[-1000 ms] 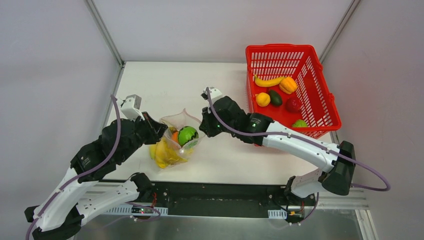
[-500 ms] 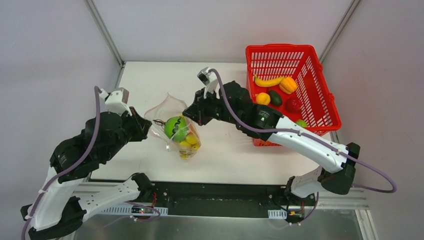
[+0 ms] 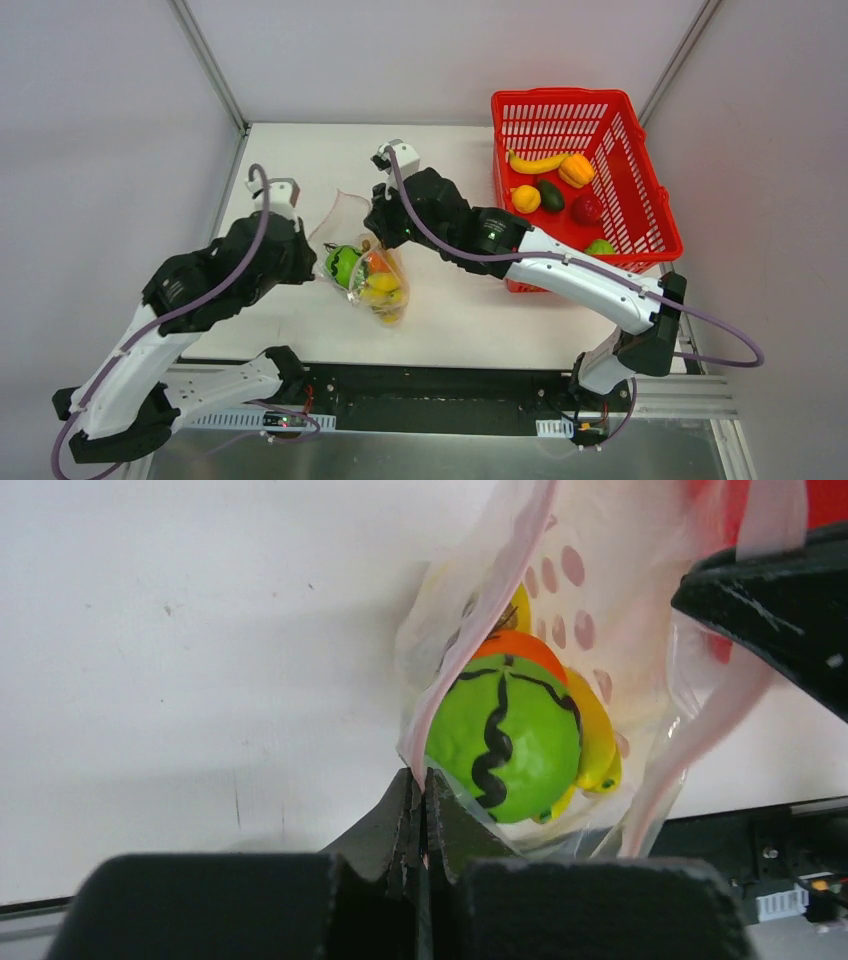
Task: Place the food in the zip-top bag and seal the zipper
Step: Adjust the zipper food storage bag at the center of the board.
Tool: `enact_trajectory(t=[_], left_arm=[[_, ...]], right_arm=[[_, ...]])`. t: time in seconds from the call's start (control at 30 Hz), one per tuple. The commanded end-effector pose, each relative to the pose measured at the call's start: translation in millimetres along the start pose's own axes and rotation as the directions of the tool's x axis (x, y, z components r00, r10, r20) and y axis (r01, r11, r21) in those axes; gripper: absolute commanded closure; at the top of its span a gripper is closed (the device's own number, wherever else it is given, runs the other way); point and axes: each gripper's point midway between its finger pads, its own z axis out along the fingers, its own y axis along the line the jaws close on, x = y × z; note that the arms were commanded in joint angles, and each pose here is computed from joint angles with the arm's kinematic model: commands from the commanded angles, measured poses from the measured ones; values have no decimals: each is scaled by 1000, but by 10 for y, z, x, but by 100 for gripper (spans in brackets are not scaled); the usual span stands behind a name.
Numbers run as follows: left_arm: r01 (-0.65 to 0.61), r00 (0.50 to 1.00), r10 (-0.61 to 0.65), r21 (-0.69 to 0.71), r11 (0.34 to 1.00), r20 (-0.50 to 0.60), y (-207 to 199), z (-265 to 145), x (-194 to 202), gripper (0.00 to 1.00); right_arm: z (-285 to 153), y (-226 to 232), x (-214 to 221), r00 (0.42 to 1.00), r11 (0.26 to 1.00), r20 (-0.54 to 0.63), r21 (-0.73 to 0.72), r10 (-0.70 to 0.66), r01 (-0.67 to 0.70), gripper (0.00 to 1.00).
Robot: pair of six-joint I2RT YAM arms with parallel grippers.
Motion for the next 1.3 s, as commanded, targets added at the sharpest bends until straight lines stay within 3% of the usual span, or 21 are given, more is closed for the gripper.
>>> enact_trajectory(t=[0.0, 0.07, 0.1, 0.17, 0.23, 0.3, 0.33, 0.4, 0.47, 0.53, 0.6, 0.67, 0.73, 0.8, 0.9, 0.97, 1.03, 1.1, 1.17, 1.2, 1.27], left_arm=[[88, 983, -91, 25, 996, 157, 197, -267, -227, 100], [47, 990, -48, 14, 999, 131, 198, -247, -196, 100], [39, 994, -37, -20, 999, 102, 212, -218, -178, 100], [47, 996, -44, -31, 998, 73, 205, -217, -152, 100], [74, 993, -76, 27, 997, 93, 114, -199, -152, 100], [52, 992, -61, 89, 995, 106, 0, -147, -147, 100], [27, 996, -33, 78, 997, 87, 1, -122, -121, 100], [21, 999, -23, 53, 998, 44, 5, -171, -148, 100], [33, 998, -39, 129, 991, 44, -143, -199, -183, 100], [45, 991, -65, 173, 984, 113, -176, -216, -271, 100], [64, 984, -85, 133, 989, 154, -53, -265, -330, 100], [67, 985, -95, 185, 980, 147, -111, -386, -376, 100], [71, 981, -116, 271, 960, 155, -244, -477, -432, 100], [81, 976, -131, 266, 961, 173, -248, -442, -462, 100], [92, 982, -142, 331, 939, 128, -425, -509, -510, 100], [90, 982, -142, 358, 929, 121, -519, -507, -554, 100], [76, 985, -109, 238, 968, 131, -379, -324, -544, 100], [71, 992, -78, 67, 995, 102, -200, -62, -496, 100], [77, 996, -79, 41, 996, 52, -233, 65, -449, 100], [80, 996, -82, 71, 994, 38, -312, 83, -450, 100], [76, 996, -80, 119, 990, 26, -413, 74, -456, 100]], right_arm=[[-112, -9, -360, 991, 1000, 131, -2, -5, 5, 100], [-99, -51, -417, 983, 993, 156, -84, 93, -81, 100], [-95, -152, -461, 976, 989, 161, -46, 148, -143, 100], [-143, -167, -501, 977, 990, 157, -21, 141, -140, 100], [-242, 55, -499, 978, 981, 172, -172, 121, -91, 100], [-415, 324, -468, 979, 913, 166, -407, 117, -40, 100], [-410, 293, -468, 979, 906, 142, -417, 147, -76, 100], [-207, -58, -444, 974, 964, 114, -203, 196, -171, 100], [-177, -370, -490, 967, 980, 160, -15, 198, -198, 100], [-317, -215, -564, 961, 980, 205, -111, 185, -165, 100], [-469, 125, -533, 963, 937, 193, -332, 185, -114, 100], [-408, 38, -492, 978, 959, 131, -255, 164, -127, 100], [-141, -45, -168, 996, 981, -57, -175, 74, -83, 100], [-47, 24, -26, 986, 977, -160, -199, 39, -71, 100], [12, 144, -76, 991, 957, -115, -271, 74, -103, 100], [79, -84, -187, 990, 978, -8, -153, 143, -142, 100], [156, -460, -189, 989, 989, 48, 36, 139, -141, 100], [251, -813, -56, 993, 975, 7, 194, 114, -113, 100], [297, -1056, 51, 994, 947, -43, 310, 102, -84, 100], [291, -1073, 81, 993, 944, -64, 323, 99, -73, 100], [215, -863, 10, 993, 974, -50, 206, 106, -94, 100]])
